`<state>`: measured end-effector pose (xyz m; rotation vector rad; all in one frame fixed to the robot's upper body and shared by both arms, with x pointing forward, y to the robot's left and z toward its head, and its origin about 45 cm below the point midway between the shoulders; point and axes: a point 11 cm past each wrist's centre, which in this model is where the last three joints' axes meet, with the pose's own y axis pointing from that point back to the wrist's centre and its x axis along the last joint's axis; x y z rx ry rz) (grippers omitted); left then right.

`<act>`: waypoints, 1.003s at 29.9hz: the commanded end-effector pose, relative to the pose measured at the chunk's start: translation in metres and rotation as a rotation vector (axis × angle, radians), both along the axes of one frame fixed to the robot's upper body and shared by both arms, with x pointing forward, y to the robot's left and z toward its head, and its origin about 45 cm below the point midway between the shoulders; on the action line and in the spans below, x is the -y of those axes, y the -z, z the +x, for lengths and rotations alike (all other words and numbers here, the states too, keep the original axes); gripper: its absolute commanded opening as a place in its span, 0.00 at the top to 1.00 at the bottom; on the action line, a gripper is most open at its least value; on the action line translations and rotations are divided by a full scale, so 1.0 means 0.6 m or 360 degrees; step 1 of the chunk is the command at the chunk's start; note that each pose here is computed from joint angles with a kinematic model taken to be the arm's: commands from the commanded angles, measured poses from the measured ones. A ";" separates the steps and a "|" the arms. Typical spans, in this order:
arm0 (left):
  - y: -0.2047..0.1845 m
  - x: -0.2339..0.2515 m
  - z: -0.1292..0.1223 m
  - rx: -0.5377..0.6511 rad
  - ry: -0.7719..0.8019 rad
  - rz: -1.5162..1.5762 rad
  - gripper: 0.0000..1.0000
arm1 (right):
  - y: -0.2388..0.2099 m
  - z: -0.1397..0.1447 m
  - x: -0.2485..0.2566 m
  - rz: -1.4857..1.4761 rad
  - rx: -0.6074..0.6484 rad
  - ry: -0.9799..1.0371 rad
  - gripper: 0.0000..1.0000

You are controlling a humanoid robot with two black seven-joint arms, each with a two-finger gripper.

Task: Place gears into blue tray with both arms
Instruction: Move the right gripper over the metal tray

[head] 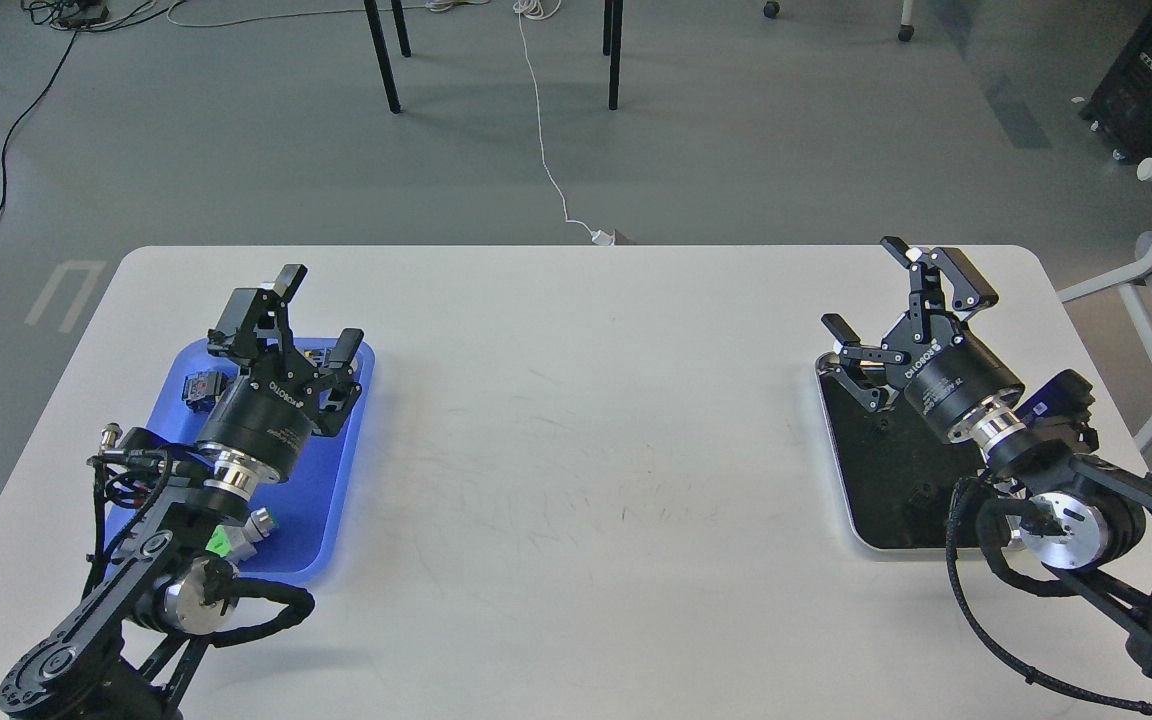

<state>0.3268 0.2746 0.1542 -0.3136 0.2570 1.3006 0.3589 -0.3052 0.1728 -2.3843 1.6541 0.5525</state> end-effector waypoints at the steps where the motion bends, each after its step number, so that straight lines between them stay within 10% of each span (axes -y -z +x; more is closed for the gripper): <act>1: 0.000 0.004 0.000 0.0000 0.0004 -0.0011 0.02 | -0.003 -0.001 0.000 0.0003 0.0007 0.0003 0.01; 13: -0.029 -0.008 0.022 0.0067 0.0121 0.0077 0.02 | -0.053 0.020 0.025 -0.0276 0.0167 -0.0112 0.01; 30: -0.040 0.009 0.021 0.0120 0.0165 0.0054 0.02 | -0.147 0.033 0.109 -0.2299 0.0567 -0.1182 0.01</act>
